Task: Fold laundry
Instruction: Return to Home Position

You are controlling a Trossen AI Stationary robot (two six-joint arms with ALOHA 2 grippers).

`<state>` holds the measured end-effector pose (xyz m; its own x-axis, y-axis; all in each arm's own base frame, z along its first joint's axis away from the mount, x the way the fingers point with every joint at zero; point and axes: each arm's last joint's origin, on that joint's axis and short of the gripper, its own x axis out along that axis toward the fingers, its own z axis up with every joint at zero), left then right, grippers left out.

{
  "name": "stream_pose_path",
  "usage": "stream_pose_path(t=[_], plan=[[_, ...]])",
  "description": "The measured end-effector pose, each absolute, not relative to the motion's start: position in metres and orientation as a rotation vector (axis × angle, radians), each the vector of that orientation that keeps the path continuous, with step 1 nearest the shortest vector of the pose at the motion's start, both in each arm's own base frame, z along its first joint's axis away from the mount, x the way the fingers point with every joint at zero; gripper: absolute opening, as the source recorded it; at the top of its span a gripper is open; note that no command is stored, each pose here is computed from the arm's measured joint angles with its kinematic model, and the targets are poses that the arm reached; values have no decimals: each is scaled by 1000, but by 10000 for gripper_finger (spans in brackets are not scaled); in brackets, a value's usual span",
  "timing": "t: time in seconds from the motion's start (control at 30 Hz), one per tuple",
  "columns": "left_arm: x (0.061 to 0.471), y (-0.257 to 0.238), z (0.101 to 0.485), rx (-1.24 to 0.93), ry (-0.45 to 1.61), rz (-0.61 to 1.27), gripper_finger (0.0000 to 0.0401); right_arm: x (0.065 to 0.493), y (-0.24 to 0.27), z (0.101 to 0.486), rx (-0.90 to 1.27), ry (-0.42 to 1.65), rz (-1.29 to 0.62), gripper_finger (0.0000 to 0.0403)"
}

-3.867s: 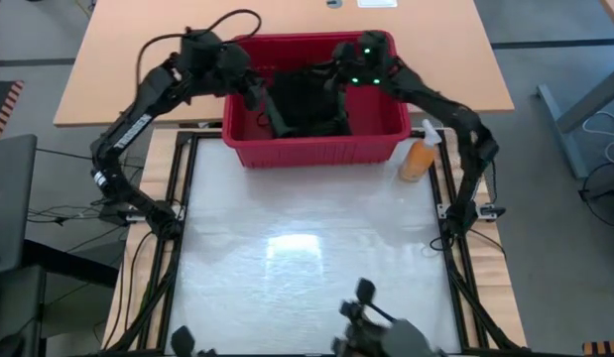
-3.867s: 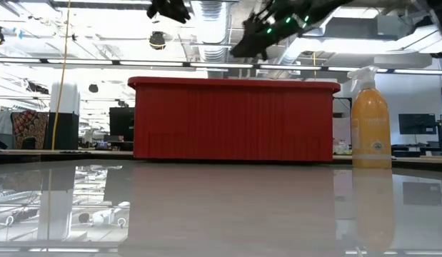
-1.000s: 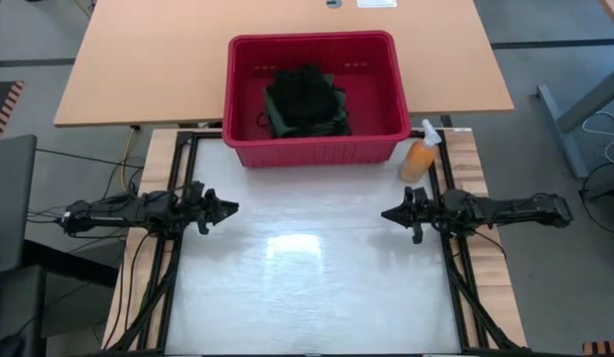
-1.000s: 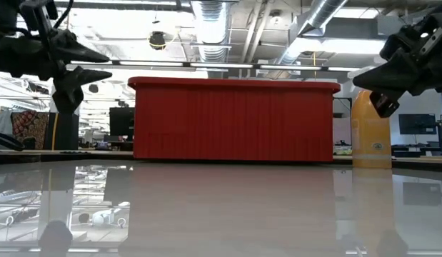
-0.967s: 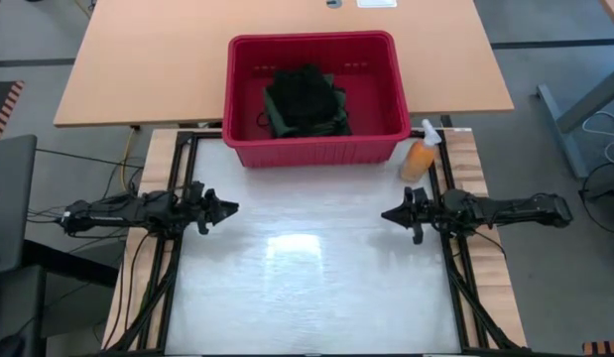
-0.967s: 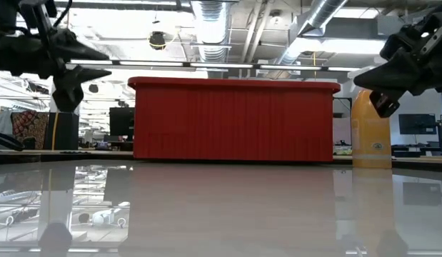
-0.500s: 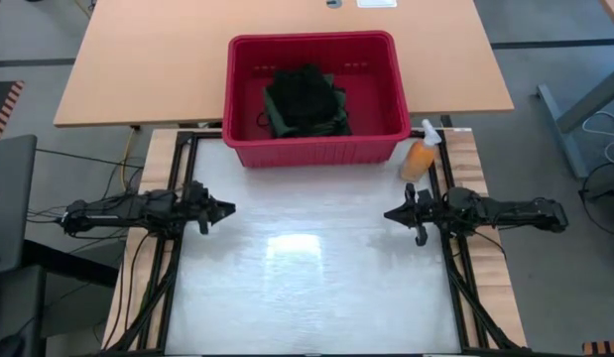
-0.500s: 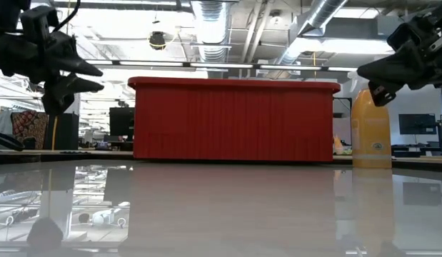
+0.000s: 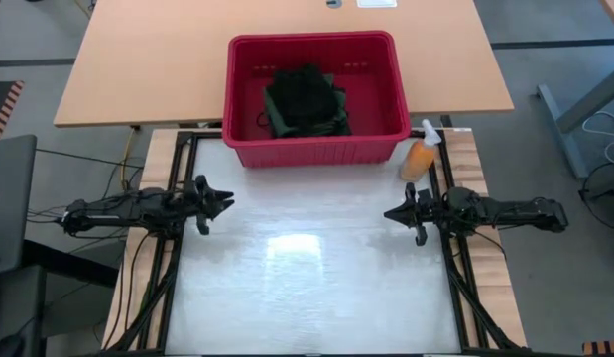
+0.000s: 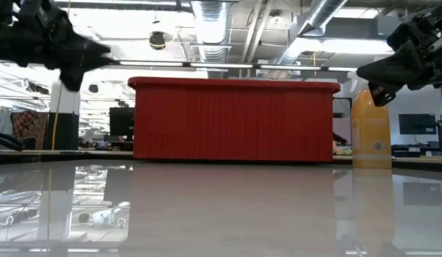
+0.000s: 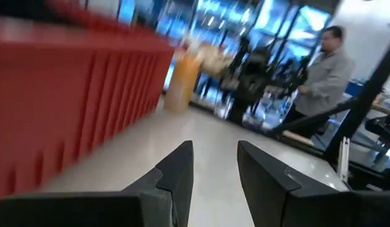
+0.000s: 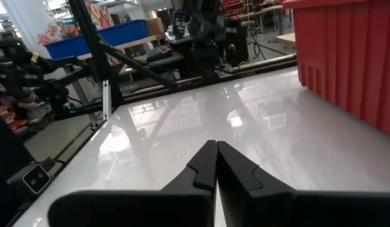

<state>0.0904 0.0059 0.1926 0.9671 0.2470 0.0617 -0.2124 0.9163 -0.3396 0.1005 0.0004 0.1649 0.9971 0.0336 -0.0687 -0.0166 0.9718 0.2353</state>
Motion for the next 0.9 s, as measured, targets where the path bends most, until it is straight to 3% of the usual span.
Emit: stream_pose_path(t=[0.1,0.23,0.9], plan=[[93,5,190,-195,-188,211,112,100,0,165,237,73,25,38],[96,6,179,-103,-135,233,112,100,0,165,237,72,24,38],[97,6,172,-97,-60,257,112,101,0,165,237,70,24,38]])
